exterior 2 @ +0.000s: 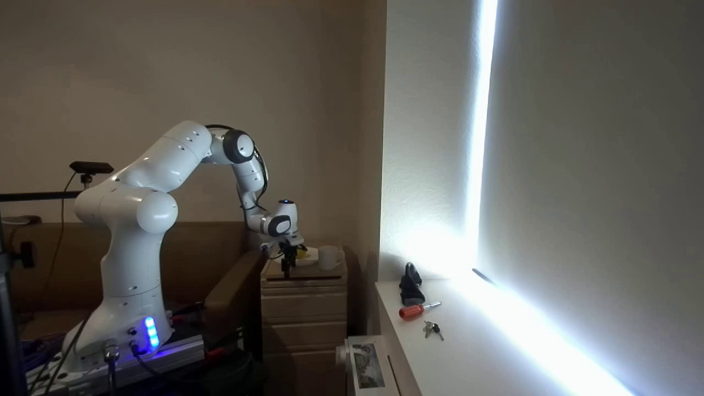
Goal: Push the white plate on the nightstand backwards
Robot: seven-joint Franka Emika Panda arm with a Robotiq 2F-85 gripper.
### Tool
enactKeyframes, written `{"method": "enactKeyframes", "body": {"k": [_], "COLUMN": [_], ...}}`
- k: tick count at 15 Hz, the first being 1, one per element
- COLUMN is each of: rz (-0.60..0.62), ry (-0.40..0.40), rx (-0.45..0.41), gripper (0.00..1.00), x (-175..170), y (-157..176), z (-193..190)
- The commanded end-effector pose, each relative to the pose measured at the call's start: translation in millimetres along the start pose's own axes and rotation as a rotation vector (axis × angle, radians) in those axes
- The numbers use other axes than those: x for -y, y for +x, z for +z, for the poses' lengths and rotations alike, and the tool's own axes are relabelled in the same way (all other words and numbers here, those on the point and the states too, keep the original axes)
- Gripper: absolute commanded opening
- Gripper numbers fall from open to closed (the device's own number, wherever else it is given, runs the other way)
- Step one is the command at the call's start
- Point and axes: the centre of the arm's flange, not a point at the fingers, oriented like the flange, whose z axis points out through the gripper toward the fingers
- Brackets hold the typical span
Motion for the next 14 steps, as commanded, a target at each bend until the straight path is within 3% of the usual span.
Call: {"method": "enactKeyframes", "body": {"k": [1, 4, 7, 11, 14], "rz": [0.008, 0.018, 0.028, 0.010, -0.082], "ry": [0.066, 0.061, -0.046, -0.169, -0.167], "rx": [0.006, 0.007, 0.000, 0.055, 0.065], "gripper": [1.00, 1.00, 1.00, 1.00, 1.00], "x": [2, 0, -9, -31, -39], "y": [13, 19, 29, 28, 24], "z": [-1, -5, -18, -78, -139]}}
